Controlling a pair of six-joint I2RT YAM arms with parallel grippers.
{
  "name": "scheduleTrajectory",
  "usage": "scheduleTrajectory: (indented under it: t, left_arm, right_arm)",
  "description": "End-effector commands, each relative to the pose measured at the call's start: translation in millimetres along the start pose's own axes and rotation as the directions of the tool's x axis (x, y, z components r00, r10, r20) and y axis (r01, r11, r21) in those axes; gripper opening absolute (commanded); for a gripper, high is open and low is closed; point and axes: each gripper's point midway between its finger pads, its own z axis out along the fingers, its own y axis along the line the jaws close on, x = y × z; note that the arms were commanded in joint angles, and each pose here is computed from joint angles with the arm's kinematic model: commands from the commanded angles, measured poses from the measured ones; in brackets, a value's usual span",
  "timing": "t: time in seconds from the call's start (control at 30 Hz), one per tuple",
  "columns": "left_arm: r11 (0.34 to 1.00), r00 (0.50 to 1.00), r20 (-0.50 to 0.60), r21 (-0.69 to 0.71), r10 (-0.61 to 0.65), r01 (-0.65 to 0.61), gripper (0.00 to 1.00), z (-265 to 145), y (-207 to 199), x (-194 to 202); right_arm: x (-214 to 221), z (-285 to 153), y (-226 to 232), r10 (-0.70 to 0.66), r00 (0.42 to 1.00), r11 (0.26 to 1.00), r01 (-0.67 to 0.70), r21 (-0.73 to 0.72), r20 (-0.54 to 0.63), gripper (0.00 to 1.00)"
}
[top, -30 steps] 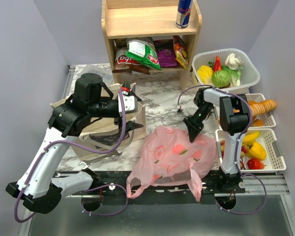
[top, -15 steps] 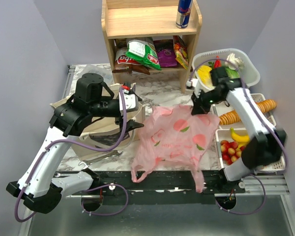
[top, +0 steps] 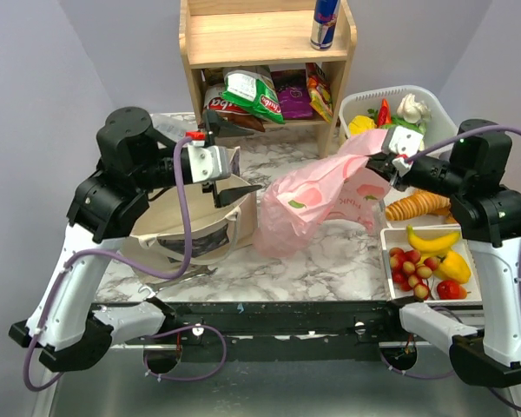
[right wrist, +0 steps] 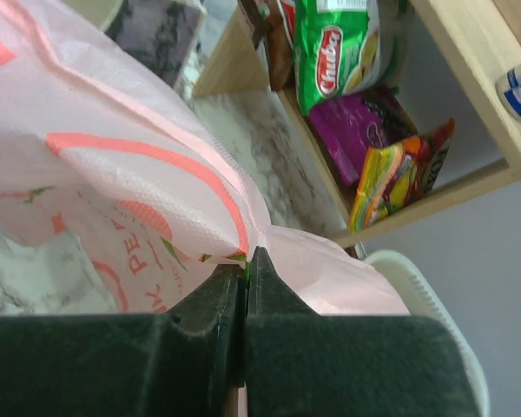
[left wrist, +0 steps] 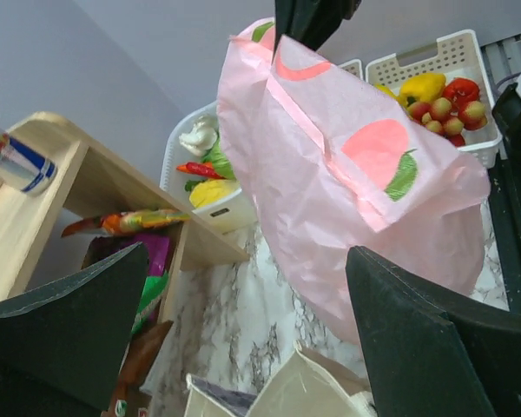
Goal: Untie the knot of the grocery bags and take out the mixed food
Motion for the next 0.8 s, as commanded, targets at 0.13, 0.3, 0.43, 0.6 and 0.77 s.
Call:
scheduleTrajectory:
  t: [0.13,0.3,0.43,0.6,0.77]
  left_arm:
    - [0.980,0.992,0.119,0.190,0.032,-0.055,0.99,78.3,-15.8,-15.1]
    - [0.985,0.992,0.098,0.164,-0.074,0.057,0.98,131.6,-11.7,2.1]
    - [0.972,0.971,0.123,0.138,-0.207,0.190,0.98,161.3,-6.6,3.8]
    - [0.948,0.943,0.142,0.154,-0.302,0.280,0.90,178.1,-15.3,5.7]
    - [0.907,0.927,0.129,0.295,-0.351,0.302,0.20,160.2,-47.4,1.3]
  right_arm:
    - [-69.1,6.1,9.0,0.347,0.910,0.933,-0.308,-0.188,0.229,0.01]
    - [-92.0,4.9,22.7,0.585,0.783,0.791,-0.492,-0.364,0.211,0.01]
    - [-101.7,-2.2,39.4,0.722,0.675,0.654,-0.594,-0.468,0.151,0.01]
    - [-108.0,-6.2,44.3,0.780,0.616,0.577,-0.641,-0.507,0.109,0.01]
    - [-125.8,-9.4,27.9,0.782,0.608,0.587,-0.644,-0.491,0.137,0.02]
